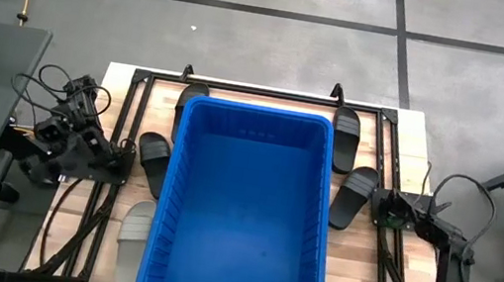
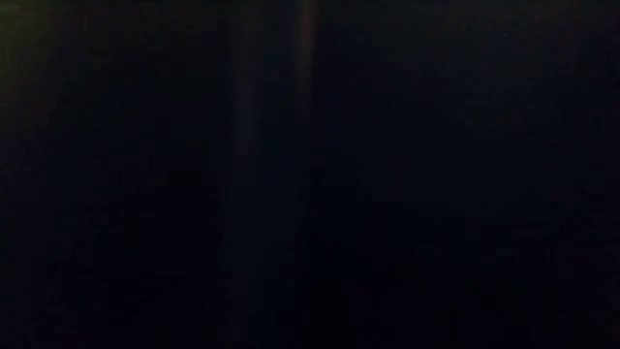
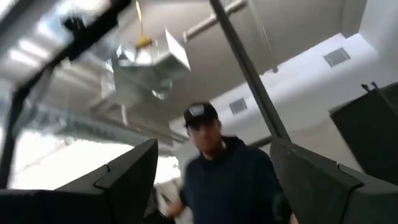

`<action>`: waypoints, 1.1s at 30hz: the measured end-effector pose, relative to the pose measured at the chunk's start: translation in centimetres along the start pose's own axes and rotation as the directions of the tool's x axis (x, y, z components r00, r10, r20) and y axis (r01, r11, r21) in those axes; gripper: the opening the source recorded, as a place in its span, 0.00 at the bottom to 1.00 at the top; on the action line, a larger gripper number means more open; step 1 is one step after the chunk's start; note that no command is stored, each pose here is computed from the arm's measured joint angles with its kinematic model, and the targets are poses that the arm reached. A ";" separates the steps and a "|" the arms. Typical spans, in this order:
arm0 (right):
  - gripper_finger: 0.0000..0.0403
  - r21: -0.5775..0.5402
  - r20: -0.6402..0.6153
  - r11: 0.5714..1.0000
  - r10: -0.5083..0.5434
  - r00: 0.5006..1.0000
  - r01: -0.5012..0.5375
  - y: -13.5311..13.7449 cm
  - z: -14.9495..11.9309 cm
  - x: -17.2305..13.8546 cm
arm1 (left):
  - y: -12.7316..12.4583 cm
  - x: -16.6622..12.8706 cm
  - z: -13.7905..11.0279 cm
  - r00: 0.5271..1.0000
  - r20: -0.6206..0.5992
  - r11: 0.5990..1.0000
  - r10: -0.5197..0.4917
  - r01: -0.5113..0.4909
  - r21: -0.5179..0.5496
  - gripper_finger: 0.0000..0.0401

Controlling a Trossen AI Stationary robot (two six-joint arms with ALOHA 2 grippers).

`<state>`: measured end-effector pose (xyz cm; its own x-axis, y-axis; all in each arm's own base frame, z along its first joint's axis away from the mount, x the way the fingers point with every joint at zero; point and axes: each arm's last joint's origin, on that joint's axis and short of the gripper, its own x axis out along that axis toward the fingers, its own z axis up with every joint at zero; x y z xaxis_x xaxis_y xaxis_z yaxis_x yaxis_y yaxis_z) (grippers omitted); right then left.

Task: Pick and place slides into bin
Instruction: Put the gray slider into the blue bin

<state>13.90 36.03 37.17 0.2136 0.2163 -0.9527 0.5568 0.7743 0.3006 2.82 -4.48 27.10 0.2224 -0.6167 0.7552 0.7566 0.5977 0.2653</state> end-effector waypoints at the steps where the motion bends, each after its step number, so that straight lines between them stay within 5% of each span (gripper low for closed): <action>1: 0.00 0.010 0.037 1.000 0.022 0.999 -0.023 0.2 0.5 -0.3 | 0.1 0.0 0.3 0.999 0.032 1.000 0.005 -0.006 0.026 0.74; 6: 0.00 0.006 0.122 0.998 0.060 0.991 -0.061 0.3 2.9 -1.2 | 0.2 -0.1 1.4 0.989 0.140 0.982 0.035 -0.060 0.180 0.74; 9: 0.00 -0.047 0.215 0.996 0.086 0.973 -0.078 0.3 4.9 -2.1 | 0.8 0.0 1.2 0.970 0.110 0.962 0.219 -0.233 0.143 0.74; 14: 0.00 -0.059 0.247 0.993 0.118 0.962 -0.106 -0.4 6.8 -3.8 | 2.2 0.8 0.4 0.791 -0.030 0.792 0.611 -0.611 0.005 0.74; 18: 0.00 -0.054 0.253 0.989 0.146 0.957 -0.136 -0.8 7.0 -4.9 | 2.9 2.1 1.7 0.732 -0.036 0.731 0.681 -0.681 -0.031 0.74; 22: 0.00 -0.058 0.416 0.978 0.208 0.885 -0.202 -1.4 8.4 -6.8 | 3.5 3.7 2.0 0.670 -0.078 0.669 0.738 -0.742 -0.052 0.74; 24: 0.00 -0.063 0.472 0.975 0.219 0.854 -0.215 -1.5 9.7 -7.5 | 3.7 4.5 2.1 0.670 -0.089 0.667 0.737 -0.742 -0.061 0.74; 29: 0.00 -0.120 0.480 0.972 0.235 0.845 -0.202 -0.8 13.7 -7.3 | 3.9 6.5 2.2 0.760 -0.094 0.763 0.643 -0.647 -0.008 0.74; 33: 0.00 -0.156 0.452 0.976 0.208 0.867 -0.153 -0.9 16.9 -6.8 | 4.1 7.7 2.0 0.758 -0.105 0.765 0.643 -0.639 0.074 0.74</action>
<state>25.47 23.81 44.14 0.6642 0.0796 -0.7433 0.3855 0.8154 0.4319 6.40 -5.72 35.17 0.7200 -0.1368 0.6803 0.3917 0.8894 -0.2356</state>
